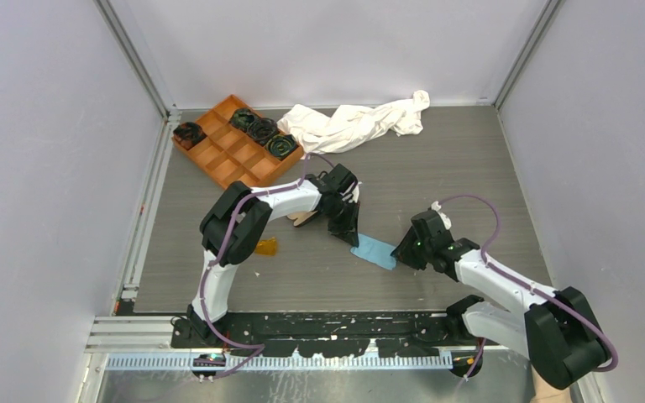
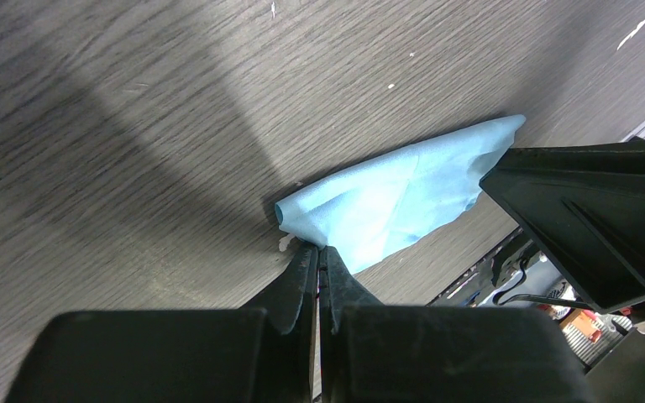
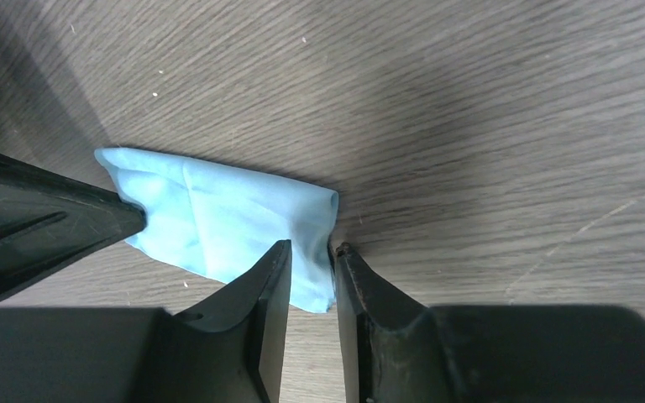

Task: Organize the sunglasses
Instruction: Pick up the glasses cleaning cloth from the center of the board.

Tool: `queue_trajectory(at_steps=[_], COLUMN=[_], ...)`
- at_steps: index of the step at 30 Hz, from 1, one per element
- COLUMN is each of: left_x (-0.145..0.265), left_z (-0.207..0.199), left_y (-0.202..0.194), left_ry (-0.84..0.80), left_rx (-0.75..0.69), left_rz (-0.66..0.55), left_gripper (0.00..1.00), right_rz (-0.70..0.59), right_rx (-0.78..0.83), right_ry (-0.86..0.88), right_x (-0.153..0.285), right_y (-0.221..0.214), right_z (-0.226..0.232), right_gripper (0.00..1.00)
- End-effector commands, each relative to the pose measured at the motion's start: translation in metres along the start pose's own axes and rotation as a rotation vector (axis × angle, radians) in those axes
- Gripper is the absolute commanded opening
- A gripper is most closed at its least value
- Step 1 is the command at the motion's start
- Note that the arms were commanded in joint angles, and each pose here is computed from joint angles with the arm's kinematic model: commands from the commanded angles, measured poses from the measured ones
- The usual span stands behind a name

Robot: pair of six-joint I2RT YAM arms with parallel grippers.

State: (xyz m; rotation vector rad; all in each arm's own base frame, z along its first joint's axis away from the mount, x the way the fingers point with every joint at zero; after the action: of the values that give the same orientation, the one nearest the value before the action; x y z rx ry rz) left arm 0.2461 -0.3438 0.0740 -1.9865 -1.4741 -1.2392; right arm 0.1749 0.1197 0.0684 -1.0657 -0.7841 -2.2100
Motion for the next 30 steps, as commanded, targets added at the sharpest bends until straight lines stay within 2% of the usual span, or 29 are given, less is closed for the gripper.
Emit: queue_trajectory(at_steps=[1, 12, 18, 30], left_x=[0.002, 0.001, 0.002, 0.012], left_z=[-0.009, -0.008, -0.008, -0.014], left_y=[0.008, 0.008, 0.007, 0.008], left_ry=[-0.039, -0.035, -0.034, -0.039], left_rx=[-0.027, -0.026, -0.027, -0.039], left_rz=[-0.027, -0.024, -0.021, -0.044], left_gripper=[0.00, 0.00, 0.00, 0.00], right_rz=[-0.017, 0.034, 0.073, 0.042], right_rx=[0.043, 0.074, 0.083, 0.082], right_ry=[-0.052, -0.029, 0.000, 0.006], right_x=[0.008, 0.002, -0.001, 0.008], right_y=[0.002, -0.006, -0.009, -0.004], right_z=[-0.009, -0.008, 0.002, 0.006], right_gripper=[0.33, 0.32, 0.28, 0.01])
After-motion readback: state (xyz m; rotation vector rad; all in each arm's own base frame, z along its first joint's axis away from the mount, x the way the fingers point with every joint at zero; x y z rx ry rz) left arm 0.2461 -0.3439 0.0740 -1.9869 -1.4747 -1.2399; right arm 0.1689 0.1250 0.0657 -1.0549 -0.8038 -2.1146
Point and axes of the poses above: each gripper's point midway between its finger pads, its own x axis back along the fingers, its own z axis along the line the jaws close on, y = z × x, the point moved 6 cm from there along x, back along the fingers, and after that the axes turned 9 degrees about -x, right-handed, at the moved point
